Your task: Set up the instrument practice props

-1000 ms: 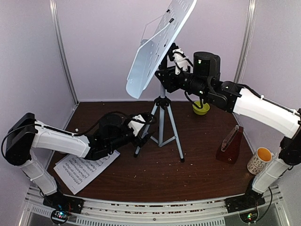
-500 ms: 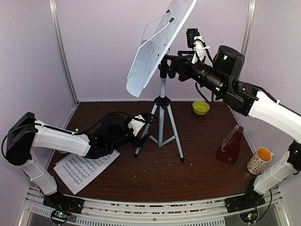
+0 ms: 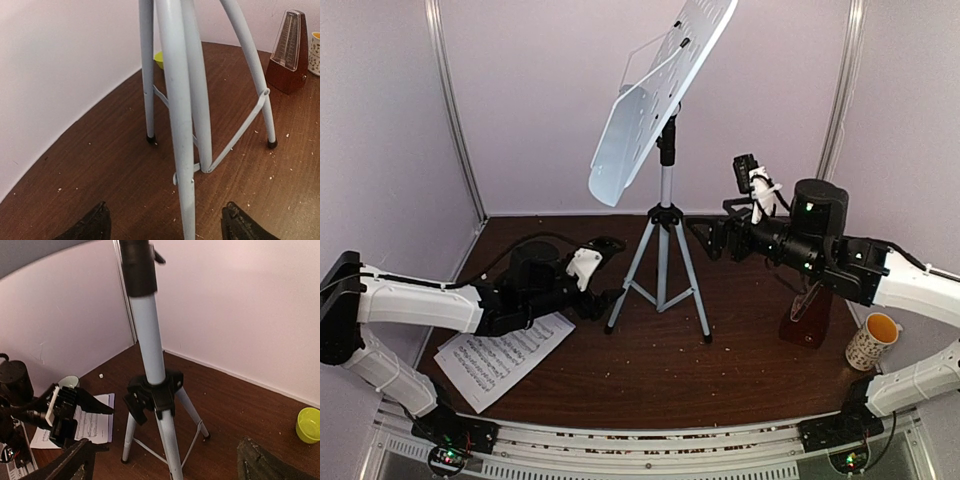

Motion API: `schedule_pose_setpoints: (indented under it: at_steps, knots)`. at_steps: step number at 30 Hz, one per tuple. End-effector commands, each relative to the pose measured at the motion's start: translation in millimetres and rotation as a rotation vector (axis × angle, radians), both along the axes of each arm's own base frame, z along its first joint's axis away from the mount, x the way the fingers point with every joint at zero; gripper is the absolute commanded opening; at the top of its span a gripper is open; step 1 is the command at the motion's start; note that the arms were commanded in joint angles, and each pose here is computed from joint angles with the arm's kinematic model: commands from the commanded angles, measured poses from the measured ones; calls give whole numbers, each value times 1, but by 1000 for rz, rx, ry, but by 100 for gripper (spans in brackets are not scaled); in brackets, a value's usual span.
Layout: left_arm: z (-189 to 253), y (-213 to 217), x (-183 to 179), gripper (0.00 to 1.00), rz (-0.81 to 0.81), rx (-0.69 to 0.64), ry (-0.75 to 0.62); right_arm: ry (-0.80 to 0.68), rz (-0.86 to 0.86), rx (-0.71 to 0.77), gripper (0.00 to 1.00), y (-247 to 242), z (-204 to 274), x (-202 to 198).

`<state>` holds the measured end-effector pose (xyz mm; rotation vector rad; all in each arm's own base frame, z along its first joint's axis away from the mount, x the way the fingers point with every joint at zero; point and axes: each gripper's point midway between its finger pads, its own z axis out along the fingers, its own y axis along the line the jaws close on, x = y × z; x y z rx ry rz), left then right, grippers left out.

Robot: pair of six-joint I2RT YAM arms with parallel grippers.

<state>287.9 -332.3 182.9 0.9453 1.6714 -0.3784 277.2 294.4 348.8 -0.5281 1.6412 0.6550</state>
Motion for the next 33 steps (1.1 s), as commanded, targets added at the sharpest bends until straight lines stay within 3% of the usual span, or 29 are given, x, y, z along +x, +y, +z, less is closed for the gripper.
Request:
schedule_pose_setpoints:
  at_steps: [1,11,18,27,33]
  knots:
    - [-18,-6,-11,77,-77,10,105,98,17,-86,100,0,-60,-2]
    - [-46,-12,7,72,-96,28,263,202,169,-235,90,9,-161,-6]
    - [-53,-28,12,67,-128,22,309,224,189,-287,85,16,-193,-1]
    - [-61,-38,16,54,-163,13,357,224,246,-371,63,23,-224,-1]
    - [-66,-37,15,37,-166,30,368,236,243,-398,45,23,-229,0]
